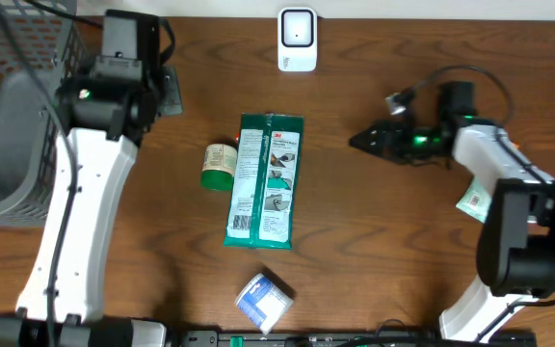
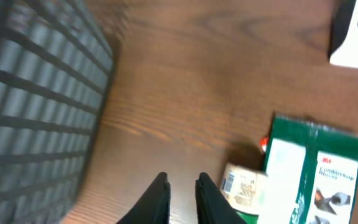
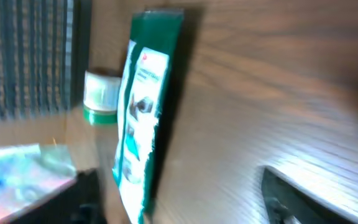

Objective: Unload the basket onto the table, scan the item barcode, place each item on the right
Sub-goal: 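Reach the right gripper left and grasp the green 3M gloves pack edge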

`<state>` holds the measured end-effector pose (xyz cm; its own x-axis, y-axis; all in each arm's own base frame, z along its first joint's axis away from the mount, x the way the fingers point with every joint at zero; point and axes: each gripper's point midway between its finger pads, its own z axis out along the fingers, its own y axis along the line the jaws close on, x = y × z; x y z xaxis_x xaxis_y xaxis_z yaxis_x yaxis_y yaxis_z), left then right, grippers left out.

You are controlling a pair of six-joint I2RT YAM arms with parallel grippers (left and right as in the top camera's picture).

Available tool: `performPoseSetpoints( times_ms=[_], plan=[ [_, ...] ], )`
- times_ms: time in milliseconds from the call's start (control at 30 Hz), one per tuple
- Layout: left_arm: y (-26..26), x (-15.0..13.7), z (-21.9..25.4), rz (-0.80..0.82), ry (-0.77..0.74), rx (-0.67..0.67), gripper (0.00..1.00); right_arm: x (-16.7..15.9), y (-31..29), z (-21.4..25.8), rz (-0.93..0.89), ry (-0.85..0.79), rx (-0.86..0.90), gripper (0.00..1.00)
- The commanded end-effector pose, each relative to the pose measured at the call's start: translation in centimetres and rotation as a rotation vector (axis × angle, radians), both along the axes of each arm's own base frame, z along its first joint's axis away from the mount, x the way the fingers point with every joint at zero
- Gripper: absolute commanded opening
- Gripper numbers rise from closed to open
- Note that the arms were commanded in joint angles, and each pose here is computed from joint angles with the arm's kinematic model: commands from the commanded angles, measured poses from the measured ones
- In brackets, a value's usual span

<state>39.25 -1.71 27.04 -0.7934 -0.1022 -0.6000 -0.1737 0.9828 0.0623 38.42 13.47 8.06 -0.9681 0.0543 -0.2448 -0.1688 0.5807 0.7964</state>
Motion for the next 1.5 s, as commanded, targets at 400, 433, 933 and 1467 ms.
performPoseSetpoints(
  times_ms=[400, 433, 933, 1467],
  plan=[
    [-1.3, 0.5, -2.2, -0.055, 0.067, -0.038, 0.44, -4.0, 10.0, -4.0, 0.088, 0.095, -0.261, 0.43],
    [-1.3, 0.5, -2.2, -0.056, 0.067, -0.04, 0.44, -4.3, 10.4, -4.2, 0.098, 0.096, -0.261, 0.43],
    [-1.3, 0.4, -2.2, -0.056, 0.071, -0.041, 0.46, -7.4, 13.1, -7.5, 0.102, 0.025, -0.069, 0.54],
    [-1.3, 0.4, -2.6, -0.056, 0.085, -0.04, 0.45, -7.3, 14.9, -6.8, 0.051, -0.084, 0.025, 0.5]
  ],
)
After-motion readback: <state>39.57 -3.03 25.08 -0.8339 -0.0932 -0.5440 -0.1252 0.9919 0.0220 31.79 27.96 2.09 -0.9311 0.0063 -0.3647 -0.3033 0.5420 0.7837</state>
